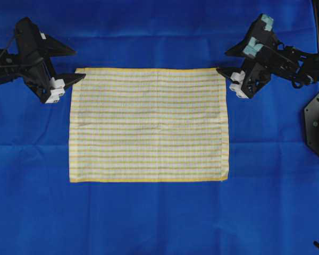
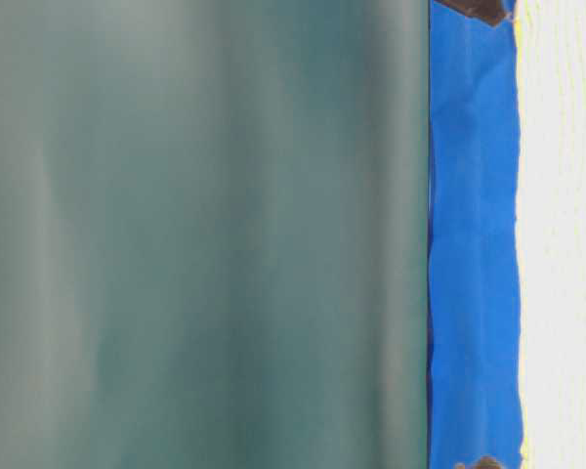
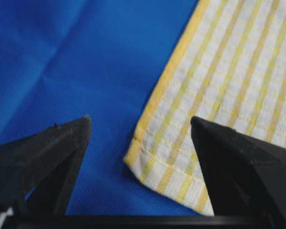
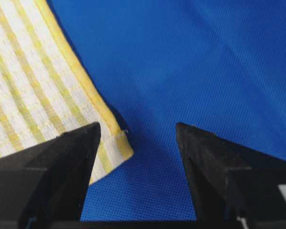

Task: Fold the yellow towel.
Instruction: 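Move both grippers to the towel's top corners and grasp them, then fold the top edge down toward the bottom edge with both grippers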

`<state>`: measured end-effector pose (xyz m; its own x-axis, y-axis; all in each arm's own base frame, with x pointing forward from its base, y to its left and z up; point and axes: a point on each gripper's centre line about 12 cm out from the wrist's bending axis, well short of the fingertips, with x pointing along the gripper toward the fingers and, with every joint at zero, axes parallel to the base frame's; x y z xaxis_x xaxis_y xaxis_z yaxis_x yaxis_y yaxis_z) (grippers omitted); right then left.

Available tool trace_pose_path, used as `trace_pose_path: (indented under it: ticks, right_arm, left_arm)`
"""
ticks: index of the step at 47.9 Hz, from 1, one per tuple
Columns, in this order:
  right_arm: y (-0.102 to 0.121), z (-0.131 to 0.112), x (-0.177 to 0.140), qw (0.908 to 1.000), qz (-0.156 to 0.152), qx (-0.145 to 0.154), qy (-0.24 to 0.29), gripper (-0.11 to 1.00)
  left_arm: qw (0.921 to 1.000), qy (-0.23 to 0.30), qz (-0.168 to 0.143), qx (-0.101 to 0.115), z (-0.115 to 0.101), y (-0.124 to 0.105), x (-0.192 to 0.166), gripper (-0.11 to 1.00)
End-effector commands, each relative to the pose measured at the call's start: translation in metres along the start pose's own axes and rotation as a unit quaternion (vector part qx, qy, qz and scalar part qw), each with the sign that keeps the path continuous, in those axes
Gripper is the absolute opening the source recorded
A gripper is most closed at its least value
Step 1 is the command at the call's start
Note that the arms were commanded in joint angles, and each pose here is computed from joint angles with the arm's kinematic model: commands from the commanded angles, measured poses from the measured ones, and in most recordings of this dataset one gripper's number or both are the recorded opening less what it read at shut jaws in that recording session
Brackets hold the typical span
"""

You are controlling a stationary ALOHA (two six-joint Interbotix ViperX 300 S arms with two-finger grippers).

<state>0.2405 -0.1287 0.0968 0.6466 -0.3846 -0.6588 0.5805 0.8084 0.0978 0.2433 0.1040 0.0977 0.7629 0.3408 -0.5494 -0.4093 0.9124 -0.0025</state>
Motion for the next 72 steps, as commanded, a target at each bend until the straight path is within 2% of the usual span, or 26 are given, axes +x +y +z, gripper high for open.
trace_pose_path:
  ticks: [1,11,16,20,27,29,42,51,59,72]
  right_arm:
    - [0.0,0.006,0.003,0.9999,-0.002,0.006,-0.01,0.65]
    - [-0.002,-0.004,0.011,0.9998,-0.009,0.014,0.012,0.64]
    - [0.0,-0.007,0.014,0.9997,-0.009,0.014,0.02,0.59]
    - [0.002,-0.009,0.016,0.9996,-0.006,0.011,0.024,0.47]
    - [0.003,-0.01,0.016,0.9996,-0.005,0.011,0.025,0.1]
    - [0.004,-0.01,0.016,0.9996,-0.004,0.012,0.025,0.05]
    - [0.004,-0.01,0.014,0.9994,-0.006,0.023,0.024,0.05]
    - [0.004,-0.004,0.009,0.9991,-0.009,0.039,0.008,0.05]
    - [0.002,0.005,0.001,0.999,-0.009,0.043,-0.012,0.05]
    - [-0.002,0.016,-0.008,0.9984,-0.01,0.044,-0.035,0.05]
  left_arm:
    - [1.0,-0.007,0.002,-0.001,0.003,0.001,0.006,0.79]
    - [0.9998,0.018,0.005,-0.004,-0.007,0.002,0.017,0.75]
    - [0.9995,0.031,0.004,-0.006,-0.012,0.002,0.021,0.61]
    - [0.9992,0.038,0.005,-0.006,-0.016,0.002,0.022,0.41]
    - [0.9986,0.053,0.005,-0.004,-0.021,0.002,0.023,0.11]
    - [0.9987,0.051,0.005,-0.005,-0.019,0.002,0.023,0.06]
    - [0.9986,0.051,0.007,-0.005,-0.016,0.004,0.024,0.05]
    - [0.999,0.042,0.015,-0.002,0.001,0.011,0.025,0.05]
    - [0.9989,0.043,0.018,0.009,0.01,0.014,0.023,0.05]
    - [0.9993,0.032,0.02,0.008,0.023,0.015,0.012,0.05]
